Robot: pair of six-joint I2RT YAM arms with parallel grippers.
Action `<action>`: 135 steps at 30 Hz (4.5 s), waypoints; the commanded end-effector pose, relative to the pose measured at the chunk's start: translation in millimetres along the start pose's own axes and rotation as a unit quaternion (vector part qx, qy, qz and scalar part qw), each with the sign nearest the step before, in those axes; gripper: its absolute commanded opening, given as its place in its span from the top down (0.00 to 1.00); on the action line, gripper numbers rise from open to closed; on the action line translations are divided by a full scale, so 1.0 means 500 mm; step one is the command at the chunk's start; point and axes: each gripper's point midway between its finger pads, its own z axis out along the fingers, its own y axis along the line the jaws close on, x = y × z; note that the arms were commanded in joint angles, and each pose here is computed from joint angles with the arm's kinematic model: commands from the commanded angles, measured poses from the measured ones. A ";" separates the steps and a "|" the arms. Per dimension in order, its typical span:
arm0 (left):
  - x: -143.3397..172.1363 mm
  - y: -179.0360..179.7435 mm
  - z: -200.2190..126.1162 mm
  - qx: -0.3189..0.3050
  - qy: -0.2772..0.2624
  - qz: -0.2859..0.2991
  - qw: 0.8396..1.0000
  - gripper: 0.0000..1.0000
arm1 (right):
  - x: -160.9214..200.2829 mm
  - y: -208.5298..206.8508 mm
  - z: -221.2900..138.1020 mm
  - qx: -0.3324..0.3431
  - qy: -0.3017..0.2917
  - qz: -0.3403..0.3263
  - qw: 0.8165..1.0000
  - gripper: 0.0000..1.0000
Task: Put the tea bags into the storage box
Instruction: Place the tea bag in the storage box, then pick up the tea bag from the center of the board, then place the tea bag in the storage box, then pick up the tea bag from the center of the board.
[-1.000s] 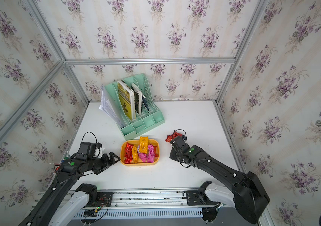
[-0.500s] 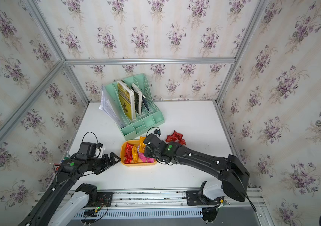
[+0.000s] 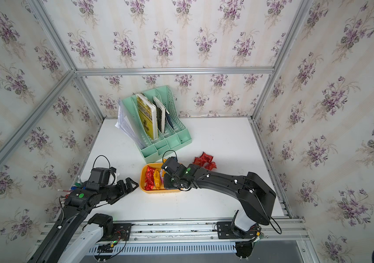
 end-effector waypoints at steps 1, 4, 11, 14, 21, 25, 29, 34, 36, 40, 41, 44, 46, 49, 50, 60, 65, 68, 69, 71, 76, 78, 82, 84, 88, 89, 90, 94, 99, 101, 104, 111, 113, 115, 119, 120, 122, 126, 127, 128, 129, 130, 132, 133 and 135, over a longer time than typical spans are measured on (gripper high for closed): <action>-0.007 0.004 0.006 -0.001 -0.010 -0.009 1.000 0.01 | -0.005 0.010 0.001 0.000 0.002 -0.015 1.000 0.63; -0.010 0.002 0.009 -0.002 -0.007 -0.002 1.000 0.01 | -0.020 0.011 -0.008 0.014 -0.009 -0.017 1.000 0.49; -0.020 -0.014 0.010 -0.002 0.006 0.021 1.000 0.01 | -0.057 -0.006 -0.078 0.038 -0.070 0.000 0.997 0.31; -0.022 -0.022 0.009 0.004 0.011 0.027 1.000 0.01 | -0.074 -0.050 -0.105 0.064 -0.097 0.025 0.993 0.29; -0.032 -0.035 0.012 0.006 0.021 0.043 0.999 0.01 | -0.107 -0.223 -0.151 0.107 -0.145 0.152 0.972 0.28; -0.036 -0.034 0.017 0.005 0.019 0.035 0.999 0.01 | -0.121 -0.331 -0.180 0.114 -0.171 0.219 0.954 0.28; -0.037 -0.026 0.023 0.003 0.008 0.018 1.000 0.01 | -0.141 -0.439 -0.213 0.125 -0.189 0.273 0.935 0.27; -0.042 -0.011 0.027 -0.011 -0.006 0.000 1.000 0.01 | -0.163 -0.507 -0.203 0.136 -0.173 0.281 0.934 0.27; -0.046 -0.007 0.026 -0.016 -0.013 -0.011 1.000 0.01 | -0.173 -0.523 -0.185 0.137 -0.155 0.279 0.938 0.27; -0.058 -0.003 0.022 -0.021 -0.034 -0.027 0.999 0.01 | -0.201 -0.531 -0.148 0.135 -0.131 0.263 0.946 0.30; -0.058 -0.002 0.020 -0.023 -0.036 -0.029 0.999 0.01 | -0.207 -0.531 -0.137 0.133 -0.125 0.261 0.948 0.31; -0.058 0.002 0.015 -0.027 -0.041 -0.034 0.998 0.01 | -0.217 -0.534 -0.107 0.127 -0.109 0.262 0.951 0.37; -0.055 0.007 0.013 -0.030 -0.042 -0.037 0.998 0.01 | -0.214 -0.537 -0.089 0.123 -0.096 0.266 0.951 0.46; -0.048 0.014 0.006 -0.033 -0.047 -0.041 0.998 0.01 | -0.209 -0.542 -0.076 0.125 -0.087 0.268 0.951 0.60; -0.046 0.017 0.004 -0.033 -0.050 -0.042 0.997 0.01 | -0.208 -0.544 -0.075 0.127 -0.087 0.269 0.951 0.66; -0.023 0.026 -0.011 -0.033 -0.046 -0.032 0.998 0.01 | -0.183 -0.538 -0.106 0.125 -0.105 0.274 0.948 0.97; -0.025 0.015 -0.013 -0.027 -0.038 -0.014 0.999 0.01 | -0.148 -0.530 -0.139 0.119 -0.123 0.284 0.943 0.98; -0.029 0.003 -0.010 -0.023 -0.027 -0.001 0.999 0.01 | -0.119 -0.513 -0.162 0.100 -0.139 0.289 0.942 0.97; -0.031 0.000 -0.008 -0.023 -0.023 0.004 0.999 0.01 | -0.108 -0.502 -0.167 0.089 -0.142 0.288 0.943 0.97; -0.034 -0.004 -0.003 -0.024 -0.014 0.011 1.000 0.01 | -0.089 -0.471 -0.174 0.057 -0.146 0.283 0.946 0.98; -0.034 -0.018 0.017 -0.014 0.017 0.027 0.999 0.01 | -0.064 -0.350 -0.193 -0.023 -0.166 0.243 0.955 1.00; -0.033 -0.019 0.026 -0.013 0.025 0.027 0.999 0.01 | -0.058 -0.286 -0.200 -0.049 -0.173 0.214 0.960 1.00; -0.026 -0.023 0.044 -0.003 0.044 0.014 0.999 0.01 | -0.063 -0.179 -0.208 -0.070 -0.171 0.162 0.969 1.00; -0.026 -0.023 0.046 -0.003 0.047 0.013 0.999 0.01 | -0.068 -0.126 -0.205 -0.069 -0.166 0.128 0.975 1.00; -0.027 -0.017 0.044 -0.008 0.041 0.005 0.999 0.01 | -0.089 -0.032 -0.166 -0.056 -0.140 0.058 0.987 1.00; -0.027 -0.015 0.044 -0.010 0.037 0.001 0.999 0.01 | -0.095 -0.012 -0.155 -0.053 -0.133 0.043 0.989 1.00; -0.027 -0.011 0.043 -0.012 0.033 -0.005 0.999 0.01 | -0.100 0.010 -0.140 -0.049 -0.125 0.024 0.991 1.00; -0.027 0.020 0.036 -0.041 0.013 -0.030 0.999 0.01 | -0.131 0.076 -0.078 -0.036 -0.093 -0.031 0.995 1.00; -0.024 0.055 0.025 -0.073 -0.008 -0.049 0.996 0.01 | -0.162 0.130 -0.008 -0.019 -0.053 -0.080 0.995 1.00; -0.023 0.060 0.021 -0.077 -0.013 -0.052 0.996 0.01 | -0.165 0.135 0.016 -0.006 -0.035 -0.091 0.995 1.00; -0.020 0.071 0.015 -0.087 -0.020 -0.058 0.994 0.01 | -0.157 0.136 0.046 0.005 -0.007 -0.106 0.994 1.00; -0.018 0.084 -0.004 -0.094 -0.046 -0.067 0.992 0.01 | -0.146 0.145 0.090 0.003 0.029 -0.127 0.991 1.00; -0.018 0.084 -0.008 -0.093 -0.051 -0.065 0.992 0.01 | -0.145 0.155 0.094 -0.005 0.035 -0.130 0.991 0.92; -0.018 0.083 -0.009 -0.091 -0.053 -0.062 0.992 0.01 | -0.148 0.171 0.088 -0.021 0.034 -0.127 0.991 0.81; -0.018 0.074 -0.008 -0.082 -0.048 -0.056 0.994 0.01 | -0.154 0.190 0.054 -0.048 0.014 -0.116 0.992 0.53; -0.018 0.071 -0.007 -0.079 -0.044 -0.053 0.995 0.01 | -0.158 0.189 0.041 -0.049 0.006 -0.112 0.993 0.48; -0.019 0.062 -0.006 -0.073 -0.039 -0.047 0.995 0.01 | -0.166 0.184 0.016 -0.047 -0.013 -0.103 0.993 0.42; -0.029 0.045 -0.007 -0.064 -0.033 -0.033 0.997 0.01 | -0.185 0.146 -0.038 -0.034 -0.055 -0.070 0.995 0.38; -0.032 0.040 -0.007 -0.061 -0.031 -0.029 0.997 0.01 | -0.190 0.129 -0.051 -0.027 -0.067 -0.058 0.996 0.38; -0.036 0.035 -0.007 -0.058 -0.031 -0.025 0.998 0.01 | -0.195 0.112 -0.063 -0.021 -0.078 -0.044 0.996 0.38; -0.040 0.031 -0.006 -0.056 -0.030 -0.022 0.998 0.01 | -0.199 0.086 -0.074 -0.011 -0.089 -0.025 0.996 0.37; -0.044 0.026 -0.005 -0.054 -0.029 -0.019 0.998 0.01 | -0.201 0.057 -0.083 -0.001 -0.097 -0.005 0.995 0.37; -0.051 0.018 -0.001 -0.050 -0.026 -0.015 0.998 0.01 | -0.204 -0.002 -0.105 0.015 -0.115 0.036 0.993 0.37; -0.054 0.012 0.001 -0.047 -0.022 -0.012 0.999 0.01 | -0.203 -0.036 -0.116 0.024 -0.124 0.058 0.990 0.37; -0.058 0.005 0.007 -0.044 -0.013 -0.008 0.999 0.01 | -0.198 -0.104 -0.137 0.042 -0.143 0.102 0.984 0.35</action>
